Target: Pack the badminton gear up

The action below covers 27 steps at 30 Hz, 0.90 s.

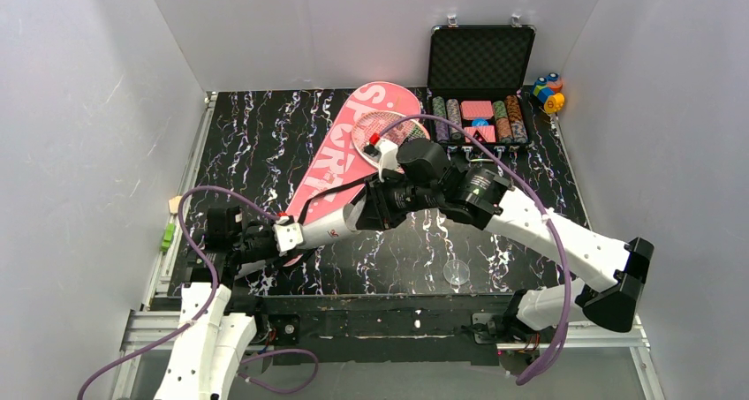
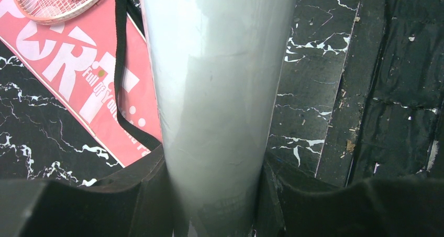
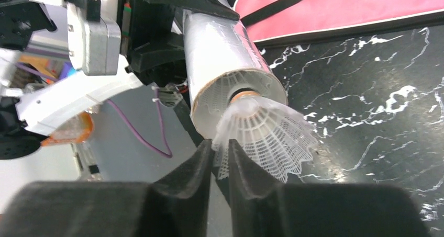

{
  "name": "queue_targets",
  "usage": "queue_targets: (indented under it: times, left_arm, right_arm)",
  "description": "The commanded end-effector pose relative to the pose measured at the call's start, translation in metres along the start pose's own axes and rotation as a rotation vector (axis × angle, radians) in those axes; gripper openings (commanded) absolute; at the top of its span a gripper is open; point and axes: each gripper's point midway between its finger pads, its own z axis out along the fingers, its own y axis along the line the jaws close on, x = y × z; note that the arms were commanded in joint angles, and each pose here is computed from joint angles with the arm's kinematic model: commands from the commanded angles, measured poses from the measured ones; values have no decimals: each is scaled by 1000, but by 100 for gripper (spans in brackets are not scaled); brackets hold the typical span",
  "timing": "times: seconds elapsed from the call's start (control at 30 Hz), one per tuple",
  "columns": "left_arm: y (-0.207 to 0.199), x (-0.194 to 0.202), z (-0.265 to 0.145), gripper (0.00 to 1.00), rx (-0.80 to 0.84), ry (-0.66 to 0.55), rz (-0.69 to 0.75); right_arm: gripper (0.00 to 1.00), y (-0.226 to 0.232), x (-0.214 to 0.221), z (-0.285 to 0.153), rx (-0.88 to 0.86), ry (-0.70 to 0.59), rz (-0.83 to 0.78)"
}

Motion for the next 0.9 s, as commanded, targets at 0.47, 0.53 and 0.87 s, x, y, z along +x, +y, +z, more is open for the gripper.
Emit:
queue_targets:
  times: [0.47,0.53,0.87]
  left_arm:
    - [-14,-6,2,6,52,-44,-60]
    - [-14,-7,2,6,52,-48,-60]
    - [-10,-14,0,6,43,-63,-66]
  right_arm:
    - [44,-2,-39,-39,-18,-259,59]
    - [45,-19,-35,-43,13,-284,100]
    - [65,-39,-18,-13,20,-208,181]
